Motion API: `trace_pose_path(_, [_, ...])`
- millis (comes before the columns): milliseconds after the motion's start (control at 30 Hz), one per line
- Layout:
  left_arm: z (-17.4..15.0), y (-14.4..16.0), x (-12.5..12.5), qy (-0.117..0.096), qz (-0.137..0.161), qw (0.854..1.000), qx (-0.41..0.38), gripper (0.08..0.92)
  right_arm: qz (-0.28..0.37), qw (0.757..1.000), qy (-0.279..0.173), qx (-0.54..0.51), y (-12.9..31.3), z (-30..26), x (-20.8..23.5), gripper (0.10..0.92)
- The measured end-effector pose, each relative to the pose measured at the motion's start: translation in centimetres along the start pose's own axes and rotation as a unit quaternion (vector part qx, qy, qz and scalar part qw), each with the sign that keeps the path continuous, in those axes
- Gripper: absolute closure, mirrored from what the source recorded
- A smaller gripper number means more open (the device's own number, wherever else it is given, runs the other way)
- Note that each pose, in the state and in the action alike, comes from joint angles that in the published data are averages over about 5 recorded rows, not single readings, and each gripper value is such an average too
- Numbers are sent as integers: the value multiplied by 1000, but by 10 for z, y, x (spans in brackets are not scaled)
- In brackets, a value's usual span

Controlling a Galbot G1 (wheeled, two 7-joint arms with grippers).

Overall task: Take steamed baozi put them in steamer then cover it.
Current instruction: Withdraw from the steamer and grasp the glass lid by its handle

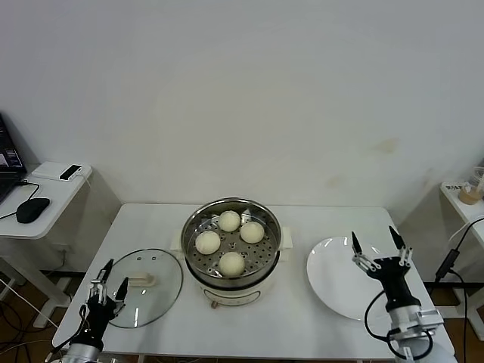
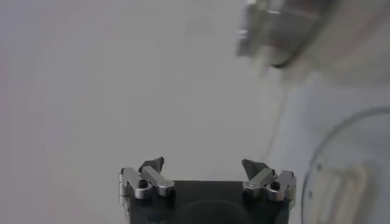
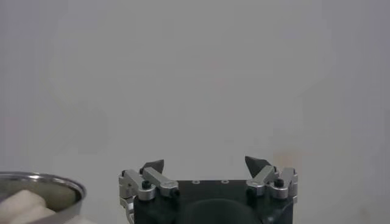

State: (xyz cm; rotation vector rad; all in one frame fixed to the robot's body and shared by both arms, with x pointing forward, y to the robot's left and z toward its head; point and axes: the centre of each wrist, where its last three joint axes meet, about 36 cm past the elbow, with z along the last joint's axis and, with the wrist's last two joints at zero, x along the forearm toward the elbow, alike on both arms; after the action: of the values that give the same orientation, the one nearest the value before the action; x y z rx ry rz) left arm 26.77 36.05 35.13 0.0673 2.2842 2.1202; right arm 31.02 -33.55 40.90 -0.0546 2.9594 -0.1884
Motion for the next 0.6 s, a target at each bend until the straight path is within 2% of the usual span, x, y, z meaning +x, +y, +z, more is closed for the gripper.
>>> trace_pose_path(300, [9, -22, -7, -35, 35, 995, -90, 177, 43, 999, 12, -10, -4, 2, 17, 200])
trace_pose_path(600, [20, -40, -19, -50, 67, 988, -130, 177, 72, 997, 26, -14, -7, 2, 31, 200])
